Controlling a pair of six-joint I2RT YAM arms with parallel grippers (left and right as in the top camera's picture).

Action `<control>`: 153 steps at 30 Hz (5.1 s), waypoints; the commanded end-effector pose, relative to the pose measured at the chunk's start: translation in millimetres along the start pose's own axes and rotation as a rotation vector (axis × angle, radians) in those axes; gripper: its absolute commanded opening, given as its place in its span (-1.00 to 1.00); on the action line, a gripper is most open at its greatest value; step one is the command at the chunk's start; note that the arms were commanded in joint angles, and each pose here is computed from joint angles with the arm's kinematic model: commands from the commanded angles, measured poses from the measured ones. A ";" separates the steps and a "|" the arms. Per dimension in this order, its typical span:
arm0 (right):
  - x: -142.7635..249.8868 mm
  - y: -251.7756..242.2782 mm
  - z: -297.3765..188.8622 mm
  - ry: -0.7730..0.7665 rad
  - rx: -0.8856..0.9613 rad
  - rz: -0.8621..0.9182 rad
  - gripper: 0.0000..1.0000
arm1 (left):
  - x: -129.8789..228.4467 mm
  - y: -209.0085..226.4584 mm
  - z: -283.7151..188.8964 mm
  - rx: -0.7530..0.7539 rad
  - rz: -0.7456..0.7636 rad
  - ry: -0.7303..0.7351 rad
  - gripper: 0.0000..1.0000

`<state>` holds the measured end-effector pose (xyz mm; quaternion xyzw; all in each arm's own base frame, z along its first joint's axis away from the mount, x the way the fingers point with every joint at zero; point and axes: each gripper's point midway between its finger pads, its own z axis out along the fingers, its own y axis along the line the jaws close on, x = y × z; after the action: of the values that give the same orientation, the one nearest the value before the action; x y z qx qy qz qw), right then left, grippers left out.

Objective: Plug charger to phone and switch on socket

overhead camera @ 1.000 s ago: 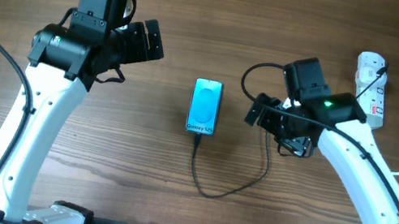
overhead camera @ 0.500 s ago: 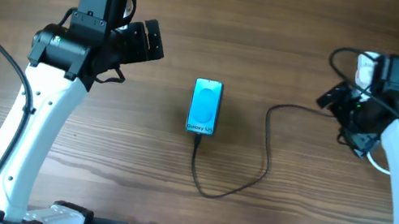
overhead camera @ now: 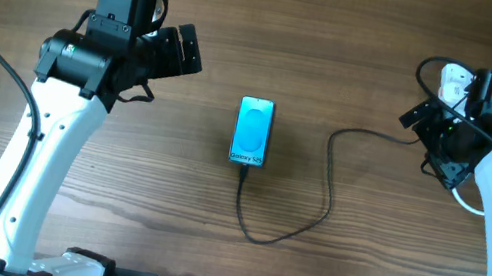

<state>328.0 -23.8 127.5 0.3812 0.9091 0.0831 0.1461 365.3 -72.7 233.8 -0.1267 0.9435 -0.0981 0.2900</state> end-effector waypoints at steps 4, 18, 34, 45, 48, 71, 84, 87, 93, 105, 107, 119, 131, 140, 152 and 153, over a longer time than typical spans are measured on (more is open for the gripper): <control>-13.1 -6.9 0.7 -0.074 0.044 -0.012 0.99 | 0.7 4.9 2.4 -0.020 -0.012 0.002 1.00; -64.1 -57.1 -12.2 -0.287 0.239 0.073 0.99 | 0.8 5.0 2.4 -0.020 -0.012 0.002 1.00; -149.0 -96.4 4.8 -0.447 0.164 0.222 0.99 | 0.8 4.9 2.4 -0.019 -0.012 0.002 1.00; -152.0 -94.0 101.2 -0.306 0.139 0.078 0.99 | 0.7 4.9 2.4 -0.020 -0.012 0.002 1.00; -151.2 -95.9 111.5 -0.293 0.145 0.069 0.99 | 0.7 4.9 2.4 -0.020 -0.012 0.002 1.00; -173.2 -85.8 128.0 -0.359 0.104 -0.024 0.99 | 0.7 4.9 2.4 -0.020 -0.012 0.002 1.00; -152.2 -75.7 148.7 -0.251 0.019 -0.032 1.00 | 0.7 4.9 2.4 -0.020 -0.012 0.002 1.00; -150.1 -75.4 149.2 -0.241 0.016 -0.033 0.99 | 0.7 4.9 2.4 -0.019 -0.012 0.002 1.00; -140.7 -75.0 151.3 -0.199 0.006 -0.030 0.99 | 0.7 4.9 2.4 -0.020 -0.012 0.002 1.00; -120.9 -82.4 131.6 -0.129 0.041 0.087 0.99 | 0.7 4.9 2.4 -0.020 -0.012 0.002 1.00; -117.0 -82.3 112.2 -0.129 0.051 0.125 0.99 | 0.7 4.9 2.4 -0.020 -0.012 0.002 1.00; -52.0 -55.5 -44.9 -0.182 -0.005 0.115 1.00 | 0.8 5.0 2.4 -0.020 -0.012 0.002 0.99; 59.9 15.8 -113.9 -0.241 -0.233 -0.232 1.00 | 0.7 4.9 2.4 -0.019 -0.012 0.002 1.00; 87.7 4.0 -126.0 -0.281 -0.294 -0.287 1.00 | 0.7 4.9 2.4 -0.020 -0.012 0.002 1.00; 91.5 2.6 -103.2 -0.197 -0.220 -0.293 1.00 | 0.8 5.0 2.4 -0.020 -0.012 0.002 1.00; 91.4 2.5 -99.5 -0.187 -0.207 -0.300 1.00 | 0.7 4.9 2.4 -0.020 -0.012 0.002 1.00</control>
<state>233.8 39.7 213.7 0.2277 0.9186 0.1289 0.2963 365.3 -72.7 233.8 -0.1281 0.9434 -0.0985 0.2897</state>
